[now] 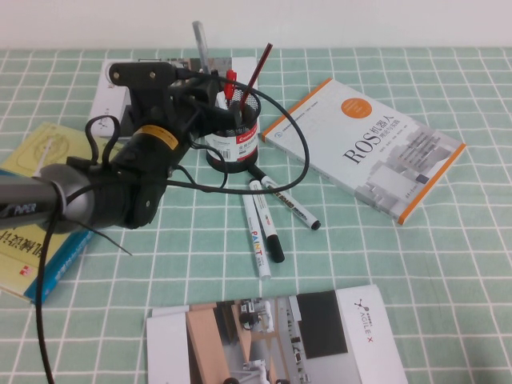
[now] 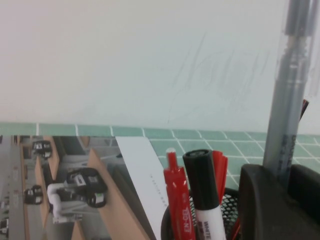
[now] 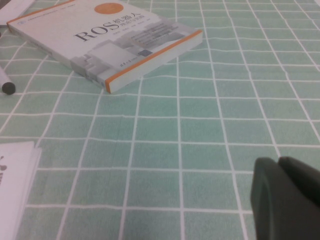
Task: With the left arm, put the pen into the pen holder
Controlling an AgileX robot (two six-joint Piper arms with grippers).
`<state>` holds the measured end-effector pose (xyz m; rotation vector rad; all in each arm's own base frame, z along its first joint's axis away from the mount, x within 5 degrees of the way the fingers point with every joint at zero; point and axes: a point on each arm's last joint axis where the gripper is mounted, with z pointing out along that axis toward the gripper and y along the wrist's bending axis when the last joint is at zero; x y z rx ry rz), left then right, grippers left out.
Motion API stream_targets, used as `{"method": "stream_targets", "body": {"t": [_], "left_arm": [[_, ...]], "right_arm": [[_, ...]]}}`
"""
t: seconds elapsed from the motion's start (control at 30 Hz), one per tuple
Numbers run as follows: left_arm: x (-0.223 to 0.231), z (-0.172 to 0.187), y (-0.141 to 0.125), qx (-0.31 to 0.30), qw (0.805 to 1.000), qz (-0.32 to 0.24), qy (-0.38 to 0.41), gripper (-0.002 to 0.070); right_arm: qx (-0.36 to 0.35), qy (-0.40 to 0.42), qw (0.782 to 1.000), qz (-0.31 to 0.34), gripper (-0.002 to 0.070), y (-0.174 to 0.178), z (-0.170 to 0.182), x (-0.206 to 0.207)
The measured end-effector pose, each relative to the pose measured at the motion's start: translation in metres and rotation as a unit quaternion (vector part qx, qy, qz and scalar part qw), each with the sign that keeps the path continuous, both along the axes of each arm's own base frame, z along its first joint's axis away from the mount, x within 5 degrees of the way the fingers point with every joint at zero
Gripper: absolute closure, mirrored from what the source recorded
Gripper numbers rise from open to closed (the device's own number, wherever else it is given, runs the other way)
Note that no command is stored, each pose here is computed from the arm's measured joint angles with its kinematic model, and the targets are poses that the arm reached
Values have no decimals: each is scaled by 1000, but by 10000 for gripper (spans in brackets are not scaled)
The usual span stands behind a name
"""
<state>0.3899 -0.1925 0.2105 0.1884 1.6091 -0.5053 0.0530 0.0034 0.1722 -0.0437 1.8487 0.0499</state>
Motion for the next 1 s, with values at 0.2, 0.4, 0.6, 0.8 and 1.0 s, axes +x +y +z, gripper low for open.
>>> {"method": "stream_targets", "body": {"t": [0.2,0.4,0.6,0.8,1.0], "left_arm": [[0,-3,0,7,1000,0,5,629],[1,-5,0,14,1000,-1,8,545],[-1,-5,1,21,999,2,31,375],[-11,27,7,37,998,4,52,339],[-47,80,24,74,996,-4,40,406]], "right_arm": [[0,0,1000,0,696,0,0,0],[0,0,1000,0,696,0,0,0],[0,0,1000,0,696,0,0,0],[0,0,1000,0,696,0,0,0],[0,0,1000,0,696,0,0,0]]}}
